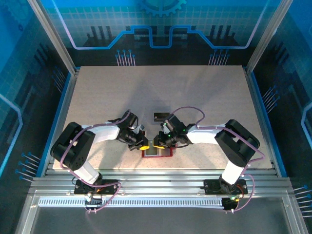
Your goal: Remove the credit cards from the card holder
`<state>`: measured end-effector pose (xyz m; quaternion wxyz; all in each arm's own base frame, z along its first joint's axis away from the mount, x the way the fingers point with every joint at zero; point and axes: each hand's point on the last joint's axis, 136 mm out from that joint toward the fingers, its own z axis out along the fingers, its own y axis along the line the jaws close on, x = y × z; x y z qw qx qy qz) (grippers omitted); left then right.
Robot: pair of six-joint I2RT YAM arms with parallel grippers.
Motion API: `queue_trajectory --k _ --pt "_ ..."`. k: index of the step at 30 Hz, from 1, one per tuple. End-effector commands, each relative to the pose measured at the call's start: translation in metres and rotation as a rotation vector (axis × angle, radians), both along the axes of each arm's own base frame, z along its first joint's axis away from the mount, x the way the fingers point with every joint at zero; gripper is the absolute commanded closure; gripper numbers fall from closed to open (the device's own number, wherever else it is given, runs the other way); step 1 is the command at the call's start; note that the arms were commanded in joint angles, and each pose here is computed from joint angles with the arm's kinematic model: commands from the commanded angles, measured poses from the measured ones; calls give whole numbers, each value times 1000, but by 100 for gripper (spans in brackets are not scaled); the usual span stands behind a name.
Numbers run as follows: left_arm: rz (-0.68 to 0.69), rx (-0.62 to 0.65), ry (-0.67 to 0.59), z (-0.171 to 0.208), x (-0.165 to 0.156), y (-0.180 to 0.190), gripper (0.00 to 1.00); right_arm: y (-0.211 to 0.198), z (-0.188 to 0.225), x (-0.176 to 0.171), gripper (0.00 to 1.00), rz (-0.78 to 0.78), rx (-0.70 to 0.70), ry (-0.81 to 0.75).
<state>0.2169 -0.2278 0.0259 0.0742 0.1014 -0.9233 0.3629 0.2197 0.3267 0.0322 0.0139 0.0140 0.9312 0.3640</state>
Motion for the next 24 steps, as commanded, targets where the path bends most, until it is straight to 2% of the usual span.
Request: queue_trajectory --k 1,24 --pt "-25 25 3 -3 -6 2 98 -7 -10 -6 78 1 -30 31" --pt "-23 30 -2 -2 -7 3 99 -19 -3 -4 77 -5 -109 -10"
